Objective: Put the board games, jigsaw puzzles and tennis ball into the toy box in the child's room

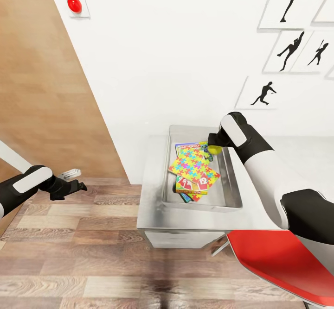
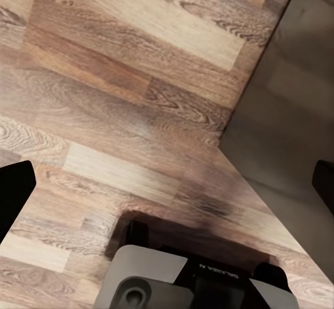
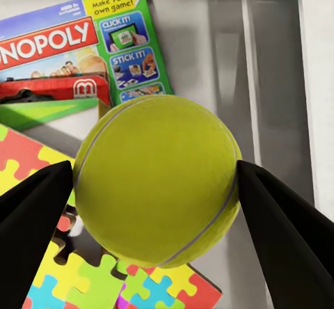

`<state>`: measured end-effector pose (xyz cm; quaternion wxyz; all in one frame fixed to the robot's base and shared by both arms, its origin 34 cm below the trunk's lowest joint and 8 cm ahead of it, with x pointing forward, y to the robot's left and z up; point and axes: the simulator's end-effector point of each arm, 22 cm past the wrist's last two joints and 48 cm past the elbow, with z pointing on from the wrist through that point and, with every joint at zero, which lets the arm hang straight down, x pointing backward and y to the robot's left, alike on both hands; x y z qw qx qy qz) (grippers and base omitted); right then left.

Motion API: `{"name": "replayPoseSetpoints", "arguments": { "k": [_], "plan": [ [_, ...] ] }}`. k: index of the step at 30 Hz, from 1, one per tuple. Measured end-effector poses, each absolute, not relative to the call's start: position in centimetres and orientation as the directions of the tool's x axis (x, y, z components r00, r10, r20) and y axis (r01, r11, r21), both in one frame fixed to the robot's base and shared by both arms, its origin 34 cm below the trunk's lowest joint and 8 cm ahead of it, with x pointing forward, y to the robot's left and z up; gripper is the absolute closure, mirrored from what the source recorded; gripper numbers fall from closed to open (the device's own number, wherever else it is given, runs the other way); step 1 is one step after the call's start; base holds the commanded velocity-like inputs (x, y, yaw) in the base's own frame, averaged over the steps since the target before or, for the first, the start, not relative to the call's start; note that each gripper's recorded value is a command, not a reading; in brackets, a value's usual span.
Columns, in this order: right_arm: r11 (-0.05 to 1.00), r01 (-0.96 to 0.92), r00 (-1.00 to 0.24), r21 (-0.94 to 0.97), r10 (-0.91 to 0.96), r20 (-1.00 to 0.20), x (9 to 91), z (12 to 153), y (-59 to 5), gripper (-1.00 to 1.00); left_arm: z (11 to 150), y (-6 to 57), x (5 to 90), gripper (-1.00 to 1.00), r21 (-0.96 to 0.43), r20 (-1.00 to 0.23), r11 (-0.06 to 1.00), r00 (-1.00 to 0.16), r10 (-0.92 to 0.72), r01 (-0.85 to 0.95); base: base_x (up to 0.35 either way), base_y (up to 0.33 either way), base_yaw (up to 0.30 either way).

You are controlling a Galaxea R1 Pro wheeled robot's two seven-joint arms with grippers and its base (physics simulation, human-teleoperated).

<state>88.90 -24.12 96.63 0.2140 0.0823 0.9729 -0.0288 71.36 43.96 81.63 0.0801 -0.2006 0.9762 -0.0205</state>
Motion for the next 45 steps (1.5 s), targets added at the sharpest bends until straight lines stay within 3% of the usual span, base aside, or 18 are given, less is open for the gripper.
{"name": "replayPoseSetpoints", "arguments": {
  "k": [22,45],
  "plan": [
    [0.985,0.174,-0.890,-0.018,0.149,-0.430,89.1,97.0,-24.0,-1.00,81.6,44.0,71.3,-1.00,-0.072,-0.147,0.919,-0.907,-0.395,-0.388,-0.025,0.043,0.000],
    [0.991,0.121,-0.802,0.052,0.129,-0.583,91.6,105.7,-22.2,-1.00,83.6,43.1,72.1,-1.00,-0.131,-0.170,0.917,-0.903,-0.395,-0.376,0.000,0.000,0.000]
  ]
}}
